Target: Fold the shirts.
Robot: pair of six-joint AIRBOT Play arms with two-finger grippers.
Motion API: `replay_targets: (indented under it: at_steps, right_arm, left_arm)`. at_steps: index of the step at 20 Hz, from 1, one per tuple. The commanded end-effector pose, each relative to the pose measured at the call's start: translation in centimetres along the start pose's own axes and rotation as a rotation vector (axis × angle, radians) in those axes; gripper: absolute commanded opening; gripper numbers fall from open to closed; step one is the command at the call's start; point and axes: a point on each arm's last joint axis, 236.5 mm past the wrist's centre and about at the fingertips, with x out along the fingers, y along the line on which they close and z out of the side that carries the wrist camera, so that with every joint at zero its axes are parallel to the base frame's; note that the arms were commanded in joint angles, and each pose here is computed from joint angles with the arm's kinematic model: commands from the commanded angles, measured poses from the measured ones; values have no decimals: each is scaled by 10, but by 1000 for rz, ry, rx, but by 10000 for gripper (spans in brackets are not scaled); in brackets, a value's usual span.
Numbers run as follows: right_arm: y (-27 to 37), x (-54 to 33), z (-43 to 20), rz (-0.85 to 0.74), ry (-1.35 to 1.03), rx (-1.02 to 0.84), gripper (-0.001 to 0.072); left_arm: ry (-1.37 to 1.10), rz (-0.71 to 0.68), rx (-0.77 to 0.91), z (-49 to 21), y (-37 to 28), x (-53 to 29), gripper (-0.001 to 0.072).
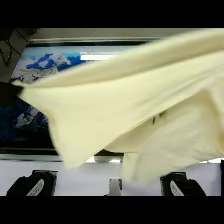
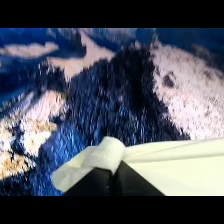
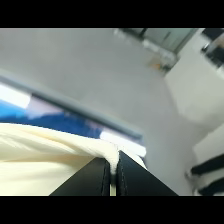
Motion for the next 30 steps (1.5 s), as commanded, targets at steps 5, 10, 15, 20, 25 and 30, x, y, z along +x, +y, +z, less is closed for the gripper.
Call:
replay_targets:
  at_steps: [5,10,15,20,25,30]
  right_arm:
    - [167,179,-189,501,638,13,29]
    - [253,217,-237,727,777,160,30]
    - [266,213,-231,788,771,197,29]
    - [268,204,-236,831,784,147,29]
    - [268,204,-235,829,782,148,29]
    - [269,204,-236,830,783,148,29]
  left_arm:
    - [262,-34,-374,-181,47,175,35]
    - [201,-8,-507,-171,65,218,36]
    - [289,-24,-487,-156,67,240,399]
    - [662,-67,-408,-203,63,198,720]
    - [528,-44,-510,-220,31,191,713]
    - [568,-133,-595,-265,-27,227,711]
